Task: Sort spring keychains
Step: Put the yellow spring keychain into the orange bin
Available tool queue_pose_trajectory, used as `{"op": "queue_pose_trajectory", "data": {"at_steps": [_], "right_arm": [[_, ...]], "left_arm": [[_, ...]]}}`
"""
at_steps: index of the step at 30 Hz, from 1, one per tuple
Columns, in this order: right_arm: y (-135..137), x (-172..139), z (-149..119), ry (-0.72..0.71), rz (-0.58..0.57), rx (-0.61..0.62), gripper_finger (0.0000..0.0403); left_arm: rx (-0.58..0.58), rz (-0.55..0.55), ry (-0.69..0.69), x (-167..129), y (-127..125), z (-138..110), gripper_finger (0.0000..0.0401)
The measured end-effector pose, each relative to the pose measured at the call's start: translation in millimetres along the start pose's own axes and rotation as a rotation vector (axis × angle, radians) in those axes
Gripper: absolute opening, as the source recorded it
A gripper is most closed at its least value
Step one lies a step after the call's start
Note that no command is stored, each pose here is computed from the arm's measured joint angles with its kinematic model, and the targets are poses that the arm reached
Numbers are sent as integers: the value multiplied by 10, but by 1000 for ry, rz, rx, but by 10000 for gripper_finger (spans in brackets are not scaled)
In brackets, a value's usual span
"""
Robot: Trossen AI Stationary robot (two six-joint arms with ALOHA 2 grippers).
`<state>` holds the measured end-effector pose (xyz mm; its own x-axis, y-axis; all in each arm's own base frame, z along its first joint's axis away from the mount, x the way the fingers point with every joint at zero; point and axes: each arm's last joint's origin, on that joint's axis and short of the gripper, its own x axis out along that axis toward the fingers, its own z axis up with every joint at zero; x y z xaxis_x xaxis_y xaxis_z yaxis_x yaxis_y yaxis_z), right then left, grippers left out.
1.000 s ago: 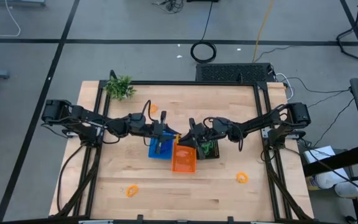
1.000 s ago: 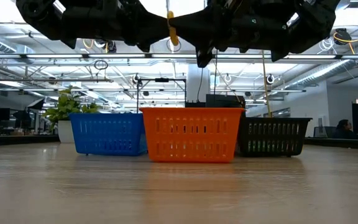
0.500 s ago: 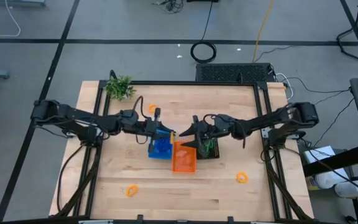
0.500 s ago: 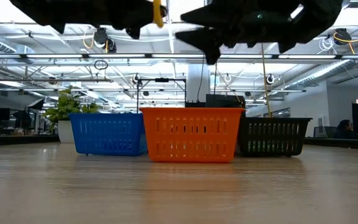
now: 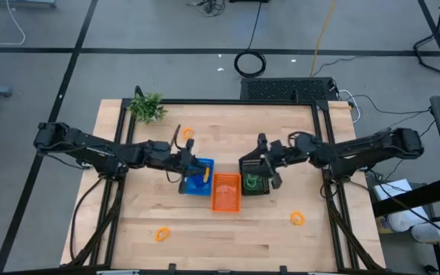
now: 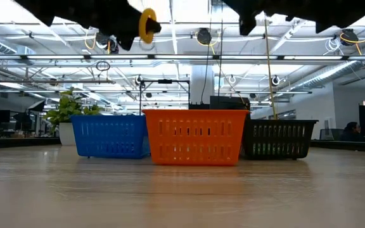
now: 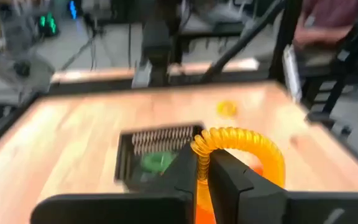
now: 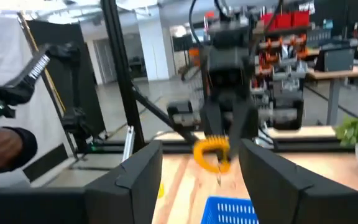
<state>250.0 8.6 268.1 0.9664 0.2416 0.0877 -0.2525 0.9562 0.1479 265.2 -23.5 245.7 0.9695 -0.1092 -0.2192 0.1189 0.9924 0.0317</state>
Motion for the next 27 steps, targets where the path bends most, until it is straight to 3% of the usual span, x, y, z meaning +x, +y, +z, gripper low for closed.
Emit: {"op": "queue_pose_trajectory", "data": {"at_steps": [6,10,18,27], "right_arm": [[10,-119,-5,-25,-66,-9,196],[-7,-129,-10,-40,-129,-38,195],[-9,-125,-14,-38,-128,-62,192],[-10,-123,-22,-29,-128,-61,191]], "left_arm": [[-19,24,135,129,-32,134,11],[10,-18,200,384,-75,170,15],[26,-121,347,871,-142,-34,15],[19,-123,405,982,-142,-190,53]]}}
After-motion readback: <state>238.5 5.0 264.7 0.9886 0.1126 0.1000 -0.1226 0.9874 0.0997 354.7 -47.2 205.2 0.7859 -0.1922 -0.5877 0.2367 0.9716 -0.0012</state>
